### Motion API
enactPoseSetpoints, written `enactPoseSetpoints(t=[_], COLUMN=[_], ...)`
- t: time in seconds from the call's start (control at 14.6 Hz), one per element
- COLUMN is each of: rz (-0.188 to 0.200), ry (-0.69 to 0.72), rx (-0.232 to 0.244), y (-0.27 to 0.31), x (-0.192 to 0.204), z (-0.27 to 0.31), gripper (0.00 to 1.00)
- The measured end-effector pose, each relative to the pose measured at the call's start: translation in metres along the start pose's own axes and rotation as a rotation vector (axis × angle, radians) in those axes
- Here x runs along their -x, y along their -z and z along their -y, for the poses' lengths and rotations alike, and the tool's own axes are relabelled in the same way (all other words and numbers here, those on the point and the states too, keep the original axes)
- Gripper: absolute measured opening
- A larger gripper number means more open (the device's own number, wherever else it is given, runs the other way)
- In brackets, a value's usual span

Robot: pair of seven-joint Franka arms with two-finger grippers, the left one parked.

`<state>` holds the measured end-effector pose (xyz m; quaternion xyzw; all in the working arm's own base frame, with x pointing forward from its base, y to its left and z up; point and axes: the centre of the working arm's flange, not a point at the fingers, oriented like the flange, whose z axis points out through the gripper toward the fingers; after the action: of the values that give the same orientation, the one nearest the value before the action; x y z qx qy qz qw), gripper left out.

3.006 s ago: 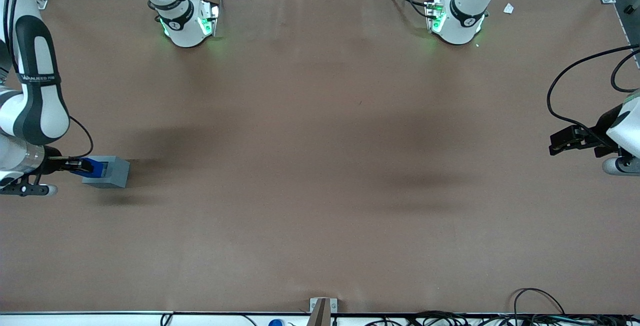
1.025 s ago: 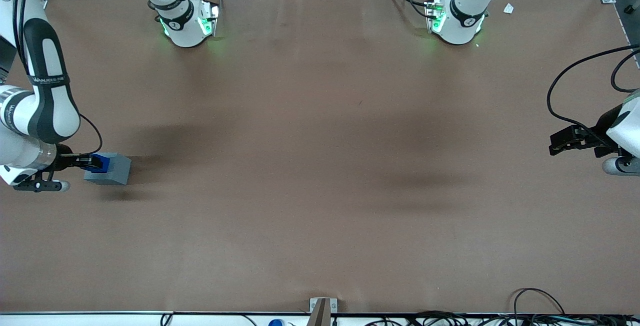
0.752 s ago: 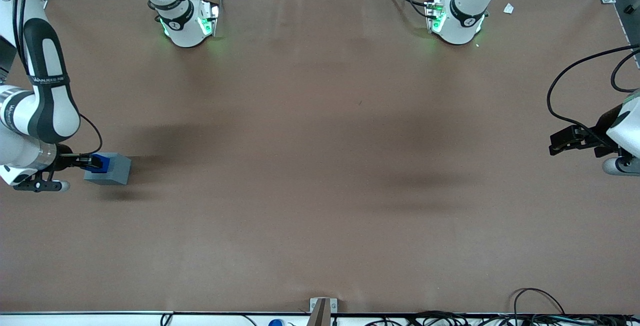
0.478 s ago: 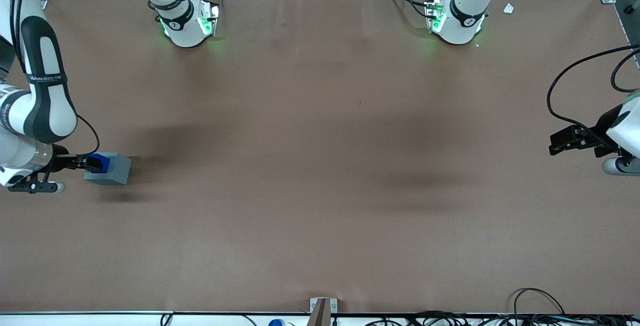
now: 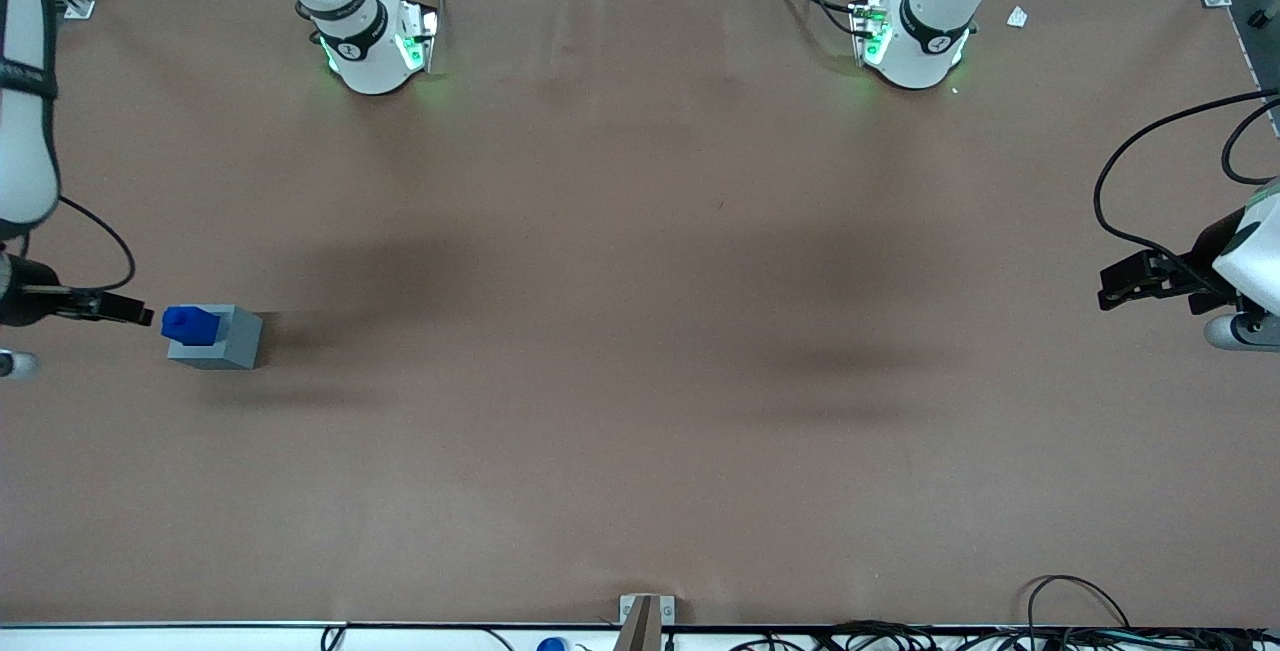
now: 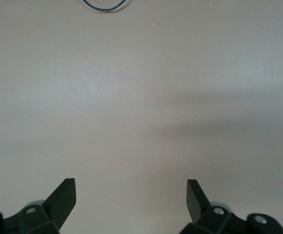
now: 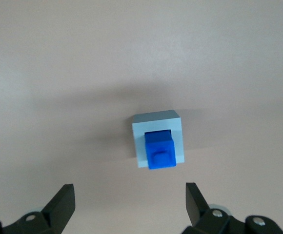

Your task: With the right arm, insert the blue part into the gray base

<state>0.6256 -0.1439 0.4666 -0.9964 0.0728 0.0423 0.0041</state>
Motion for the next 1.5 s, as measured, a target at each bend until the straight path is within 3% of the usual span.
enactPoseSetpoints(t=[0.34,0.55,0.96,1.5], rz=[-0.023,-0.020,-0.072,-0.070], ry=[-0.103,-0.081,-0.002,0.024], rx=[-0.009,-0.019,-0.046,-0.037], y=[0.063,0.104,0.156,0.156], x=[0.026,0.060,0.141,0.151], z=[0.058,0.092,0.116,0.125], gripper=[1.00,1.00,1.00,1.00])
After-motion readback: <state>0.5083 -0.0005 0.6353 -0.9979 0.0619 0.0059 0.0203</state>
